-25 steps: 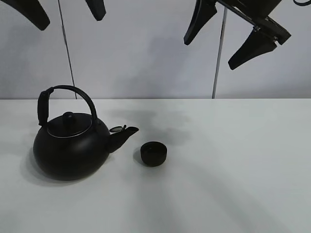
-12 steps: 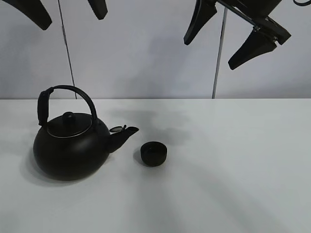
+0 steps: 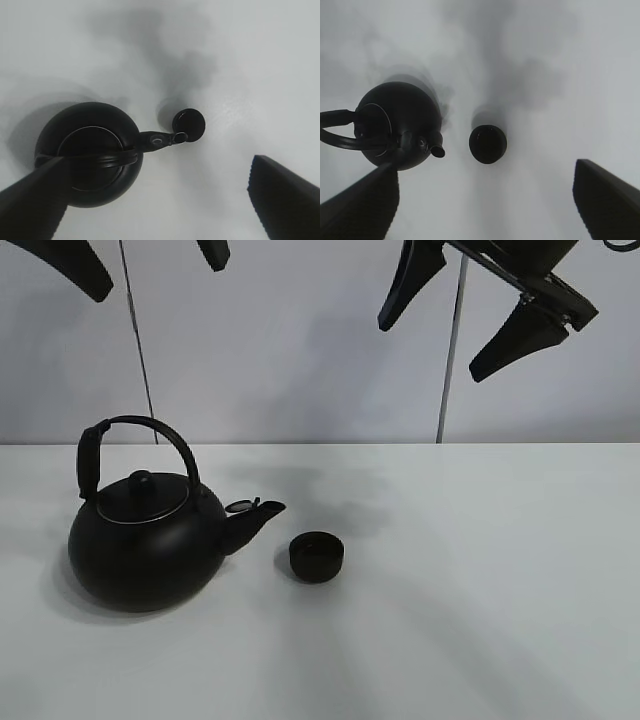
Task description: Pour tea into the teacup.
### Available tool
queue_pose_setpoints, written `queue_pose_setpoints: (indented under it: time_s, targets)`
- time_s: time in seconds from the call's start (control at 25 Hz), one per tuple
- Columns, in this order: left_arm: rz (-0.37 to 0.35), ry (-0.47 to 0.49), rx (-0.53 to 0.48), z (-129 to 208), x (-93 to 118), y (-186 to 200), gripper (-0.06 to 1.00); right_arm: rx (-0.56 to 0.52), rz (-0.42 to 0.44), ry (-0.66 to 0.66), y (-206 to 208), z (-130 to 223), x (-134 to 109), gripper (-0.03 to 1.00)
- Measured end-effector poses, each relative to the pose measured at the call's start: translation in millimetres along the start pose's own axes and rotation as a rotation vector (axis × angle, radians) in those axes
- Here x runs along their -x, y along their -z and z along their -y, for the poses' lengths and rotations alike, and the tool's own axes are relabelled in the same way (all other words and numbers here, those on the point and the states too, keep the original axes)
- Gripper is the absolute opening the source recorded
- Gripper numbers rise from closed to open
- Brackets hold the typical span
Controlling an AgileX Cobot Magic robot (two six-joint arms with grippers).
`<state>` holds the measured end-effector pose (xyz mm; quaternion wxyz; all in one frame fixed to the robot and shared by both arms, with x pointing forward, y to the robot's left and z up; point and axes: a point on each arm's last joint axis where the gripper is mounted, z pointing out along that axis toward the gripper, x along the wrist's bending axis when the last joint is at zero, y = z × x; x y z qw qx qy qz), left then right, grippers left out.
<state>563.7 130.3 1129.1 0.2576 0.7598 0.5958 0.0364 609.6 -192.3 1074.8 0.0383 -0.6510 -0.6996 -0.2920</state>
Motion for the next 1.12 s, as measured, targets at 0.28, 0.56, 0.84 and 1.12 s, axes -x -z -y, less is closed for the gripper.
queue_pose_setpoints:
  time_s: [0.28, 0.56, 0.84, 1.12]
  targets:
    - [-0.035, 0.052, -0.192, 17, -9, -36, 0.69, 0.014, 0.000, -0.001, 0, -1, 0, 0.65]
    - [-0.044, 0.060, -0.229, 19, -12, -48, 0.69, 0.016, -0.002, -0.002, 0, -1, 0, 0.65]
    - [-0.044, 0.060, -0.229, 19, -12, -48, 0.69, 0.016, -0.002, -0.002, 0, -1, 0, 0.65]
    - [-0.043, 0.061, -0.219, 18, -12, -48, 0.69, 0.016, -0.002, -0.002, 0, -1, 0, 0.65]
